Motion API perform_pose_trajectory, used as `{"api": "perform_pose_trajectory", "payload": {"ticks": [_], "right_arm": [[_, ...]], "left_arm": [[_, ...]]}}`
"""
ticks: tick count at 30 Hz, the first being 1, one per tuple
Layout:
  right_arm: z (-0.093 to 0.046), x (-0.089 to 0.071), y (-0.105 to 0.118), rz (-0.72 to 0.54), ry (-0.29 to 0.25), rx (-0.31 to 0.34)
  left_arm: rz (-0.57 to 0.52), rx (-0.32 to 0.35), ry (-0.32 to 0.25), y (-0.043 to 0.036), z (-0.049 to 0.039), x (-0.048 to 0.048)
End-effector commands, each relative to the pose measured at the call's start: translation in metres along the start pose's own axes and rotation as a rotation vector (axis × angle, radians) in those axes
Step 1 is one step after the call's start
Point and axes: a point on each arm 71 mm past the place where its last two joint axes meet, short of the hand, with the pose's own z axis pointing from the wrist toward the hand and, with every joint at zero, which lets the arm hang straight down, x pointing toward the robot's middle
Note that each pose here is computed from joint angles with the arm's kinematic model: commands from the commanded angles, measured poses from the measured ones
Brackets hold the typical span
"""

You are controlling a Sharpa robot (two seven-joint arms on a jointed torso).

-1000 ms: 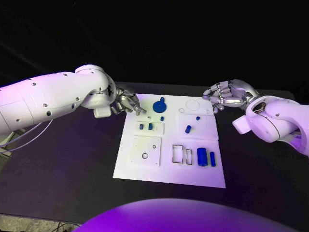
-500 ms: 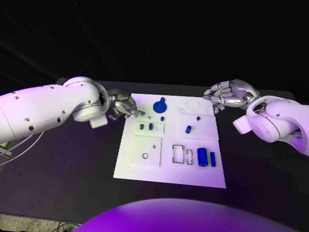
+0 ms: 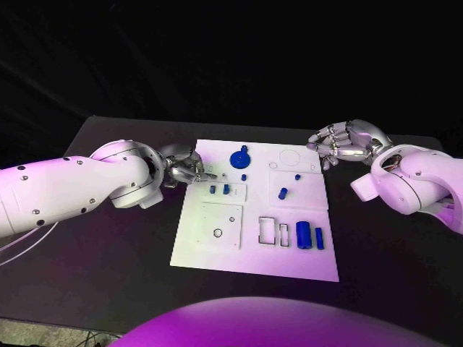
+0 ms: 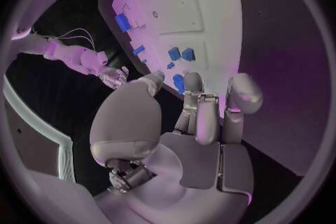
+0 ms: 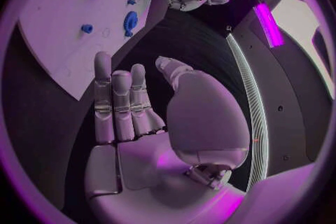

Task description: Assemble the parts on the task board

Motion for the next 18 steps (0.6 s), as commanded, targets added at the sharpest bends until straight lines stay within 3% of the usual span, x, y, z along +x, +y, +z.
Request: {"api": "perform_pose_trajectory", "payload": {"ticks": [1, 18], "right_arm": [[0.000, -0.001, 0.000, -0.002, -0.011, -0.005], [-0.001, 0.000, -0.003, -0.001, -0.011, -0.001]], "left_arm": [[0.048, 0.013, -0.083, -0.0029, -0.0010, 0.0015], [0.081, -0.033, -0.023, -0.0021, 0.0057, 0.0256]]}}
